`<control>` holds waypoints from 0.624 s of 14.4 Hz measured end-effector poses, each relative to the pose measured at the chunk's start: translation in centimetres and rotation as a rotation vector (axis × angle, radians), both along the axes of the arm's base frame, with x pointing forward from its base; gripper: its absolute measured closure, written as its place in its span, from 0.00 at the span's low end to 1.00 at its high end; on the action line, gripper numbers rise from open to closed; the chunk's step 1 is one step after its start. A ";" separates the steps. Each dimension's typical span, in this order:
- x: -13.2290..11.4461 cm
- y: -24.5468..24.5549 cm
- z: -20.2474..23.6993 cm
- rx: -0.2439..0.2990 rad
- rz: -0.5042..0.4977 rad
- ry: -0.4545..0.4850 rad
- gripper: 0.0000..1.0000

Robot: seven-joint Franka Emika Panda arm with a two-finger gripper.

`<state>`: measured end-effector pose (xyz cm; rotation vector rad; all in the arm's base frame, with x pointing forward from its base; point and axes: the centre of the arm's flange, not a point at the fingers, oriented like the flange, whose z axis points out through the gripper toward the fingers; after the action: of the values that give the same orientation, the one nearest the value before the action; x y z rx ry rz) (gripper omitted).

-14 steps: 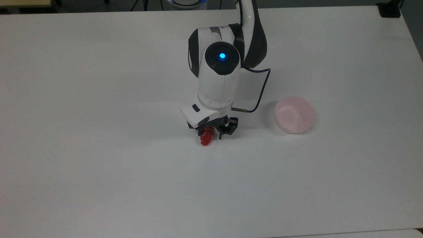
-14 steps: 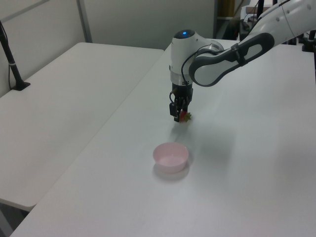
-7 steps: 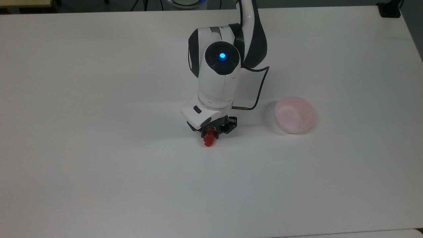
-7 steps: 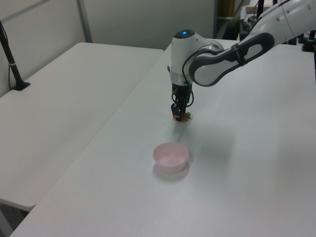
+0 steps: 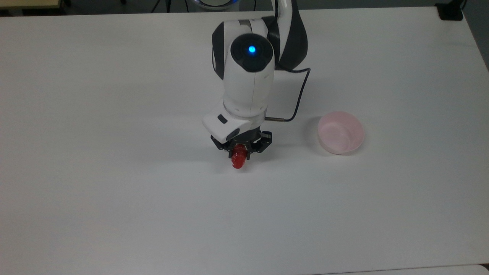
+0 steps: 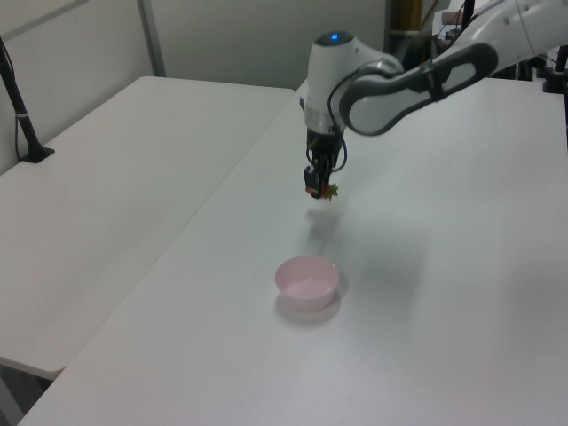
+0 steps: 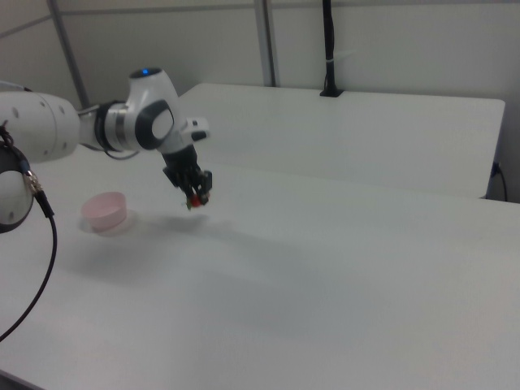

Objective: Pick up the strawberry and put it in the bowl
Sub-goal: 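Lift the held strawberry up off the table, then carry the strawberry over the pink bowl and release it inside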

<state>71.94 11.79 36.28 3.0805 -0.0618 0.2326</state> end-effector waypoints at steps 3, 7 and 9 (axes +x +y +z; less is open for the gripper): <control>-1.1 2.1 6.0 0.046 0.023 -0.031 0.58; -3.9 11.8 9.1 0.099 0.117 -0.011 0.58; -5.6 16.2 9.1 0.110 0.132 -0.007 0.58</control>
<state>66.39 28.02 45.40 3.1966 0.1340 0.2538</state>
